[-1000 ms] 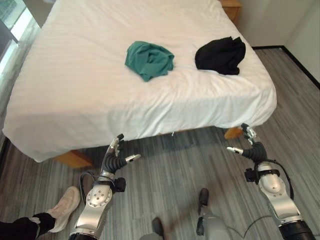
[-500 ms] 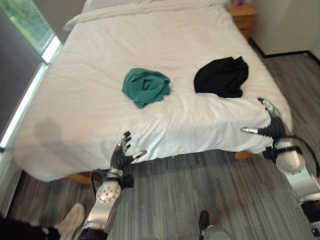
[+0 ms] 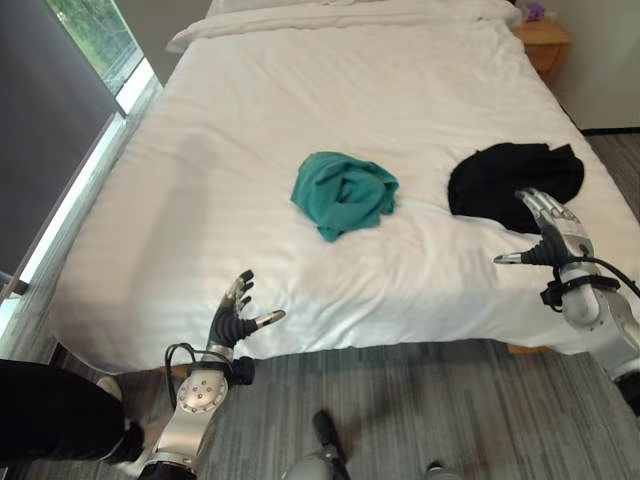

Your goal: Pick up bed clothes into laundry basket.

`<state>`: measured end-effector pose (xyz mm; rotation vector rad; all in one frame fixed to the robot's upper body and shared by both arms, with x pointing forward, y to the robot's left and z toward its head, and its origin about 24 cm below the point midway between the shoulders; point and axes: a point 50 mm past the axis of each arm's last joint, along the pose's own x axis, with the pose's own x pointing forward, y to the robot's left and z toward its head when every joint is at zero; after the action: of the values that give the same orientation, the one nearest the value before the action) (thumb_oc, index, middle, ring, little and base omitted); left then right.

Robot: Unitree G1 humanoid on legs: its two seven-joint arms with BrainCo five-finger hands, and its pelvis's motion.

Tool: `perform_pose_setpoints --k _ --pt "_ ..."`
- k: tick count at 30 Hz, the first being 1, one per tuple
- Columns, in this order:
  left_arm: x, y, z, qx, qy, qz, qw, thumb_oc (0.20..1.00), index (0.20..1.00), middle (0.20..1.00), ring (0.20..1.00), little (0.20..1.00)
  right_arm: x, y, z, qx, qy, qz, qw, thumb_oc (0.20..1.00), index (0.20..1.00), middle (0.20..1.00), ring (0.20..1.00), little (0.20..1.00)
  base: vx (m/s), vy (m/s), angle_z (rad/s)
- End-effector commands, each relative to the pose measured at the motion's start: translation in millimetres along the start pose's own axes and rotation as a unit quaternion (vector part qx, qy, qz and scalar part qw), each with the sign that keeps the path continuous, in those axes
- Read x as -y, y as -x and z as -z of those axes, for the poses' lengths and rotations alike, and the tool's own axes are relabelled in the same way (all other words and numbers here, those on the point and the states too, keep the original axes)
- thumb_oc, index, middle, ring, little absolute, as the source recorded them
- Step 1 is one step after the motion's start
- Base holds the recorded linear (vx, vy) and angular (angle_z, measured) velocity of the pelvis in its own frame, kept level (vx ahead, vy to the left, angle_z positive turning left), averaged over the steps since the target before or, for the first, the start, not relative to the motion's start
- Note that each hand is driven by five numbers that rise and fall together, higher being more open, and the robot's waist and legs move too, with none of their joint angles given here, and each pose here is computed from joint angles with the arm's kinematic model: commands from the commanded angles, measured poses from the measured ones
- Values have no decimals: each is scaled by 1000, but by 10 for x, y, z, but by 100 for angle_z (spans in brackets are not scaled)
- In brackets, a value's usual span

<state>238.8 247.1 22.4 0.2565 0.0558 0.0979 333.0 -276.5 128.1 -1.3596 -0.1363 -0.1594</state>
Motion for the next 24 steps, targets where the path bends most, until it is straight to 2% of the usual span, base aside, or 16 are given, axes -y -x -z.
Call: perform_pose_setpoints --k 1,3,7,16,24 --pt "-114 -149 -373 87 5 -12 996 1000 1000 1000 1000 1000 677 -386 -239 30 34 132 990 1000 1000 1000 1000 1000 125 -105 -3" --pt "-144 -139 -327 77 -6 -22 997 1000 1000 1000 1000 1000 674 -379 -165 16 41 129 991 1000 1000 1000 1000 1000 180 -116 -5" --pt "-242 -121 -398 95 3 -25 995 1000 1000 1000 1000 1000 989 -500 -136 14 95 139 986 1000 1000 1000 1000 1000 181 -169 15" --pt "-200 -142 -427 107 9 -18 994 1000 1000 1000 1000 1000 1557 -593 -66 -3 176 174 969 1000 1000 1000 1000 1000 81 -116 -3" --pt "-272 -89 -394 104 17 -28 994 1000 1000 1000 1000 1000 1612 -518 132 -31 196 162 967 1000 1000 1000 1000 1000 12 -105 3"
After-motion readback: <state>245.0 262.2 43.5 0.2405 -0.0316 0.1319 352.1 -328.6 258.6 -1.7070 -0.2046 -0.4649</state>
